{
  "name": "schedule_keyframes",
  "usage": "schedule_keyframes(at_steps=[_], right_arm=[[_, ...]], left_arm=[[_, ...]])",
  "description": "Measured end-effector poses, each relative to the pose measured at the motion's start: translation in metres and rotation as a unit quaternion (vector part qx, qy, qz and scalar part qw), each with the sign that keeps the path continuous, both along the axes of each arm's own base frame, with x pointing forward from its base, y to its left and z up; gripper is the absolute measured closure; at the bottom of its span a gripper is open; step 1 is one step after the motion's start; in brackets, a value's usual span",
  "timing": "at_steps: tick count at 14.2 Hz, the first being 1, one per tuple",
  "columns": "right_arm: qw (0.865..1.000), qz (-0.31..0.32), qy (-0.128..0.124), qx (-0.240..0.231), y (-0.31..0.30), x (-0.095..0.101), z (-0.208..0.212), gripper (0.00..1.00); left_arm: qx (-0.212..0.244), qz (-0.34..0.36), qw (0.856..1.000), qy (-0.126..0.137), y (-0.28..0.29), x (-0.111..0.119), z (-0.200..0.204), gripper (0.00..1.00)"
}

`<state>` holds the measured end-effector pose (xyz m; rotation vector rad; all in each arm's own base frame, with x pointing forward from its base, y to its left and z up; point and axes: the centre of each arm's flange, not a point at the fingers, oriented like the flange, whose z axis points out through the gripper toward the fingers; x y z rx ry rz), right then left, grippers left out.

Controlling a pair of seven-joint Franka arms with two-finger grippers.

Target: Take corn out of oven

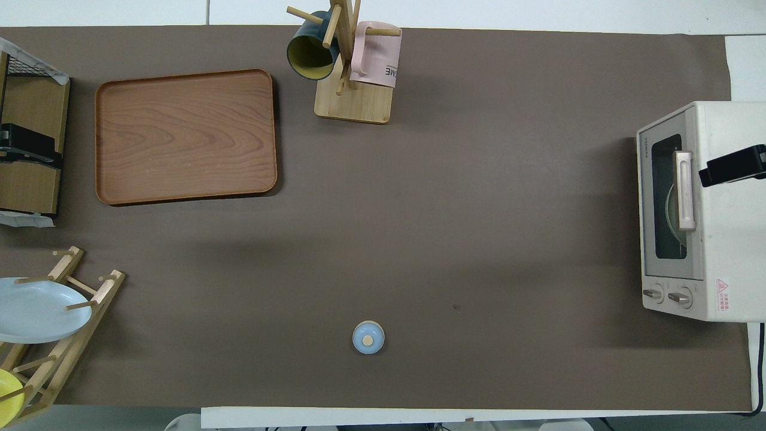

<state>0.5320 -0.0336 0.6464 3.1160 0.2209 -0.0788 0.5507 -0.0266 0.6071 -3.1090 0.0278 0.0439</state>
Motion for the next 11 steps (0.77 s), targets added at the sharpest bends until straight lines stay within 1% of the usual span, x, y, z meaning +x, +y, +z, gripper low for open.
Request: schedule_keyframes(at_steps=[6,10,11], right_arm=[[1.0,-0.023,0.007,0.0,-0.0102,0.0023,-0.0081,0.0],[1.0,-0.023,0.008,0.001,-0.0093,0.0032,-0.0095,0.0],[1.0,-0.022,0.009,0.001,-0.0081,0.0033,-0.0098,0.03]], left_arm=[[0.0,0.0,1.0,0.0,0.0,0.0,0.0,0.0],[0.0,0.0,1.0,0.0,0.0,0.0,0.0,0.0],[0.0,0.0,1.0,0.0,0.0,0.0,0.0,0.0]])
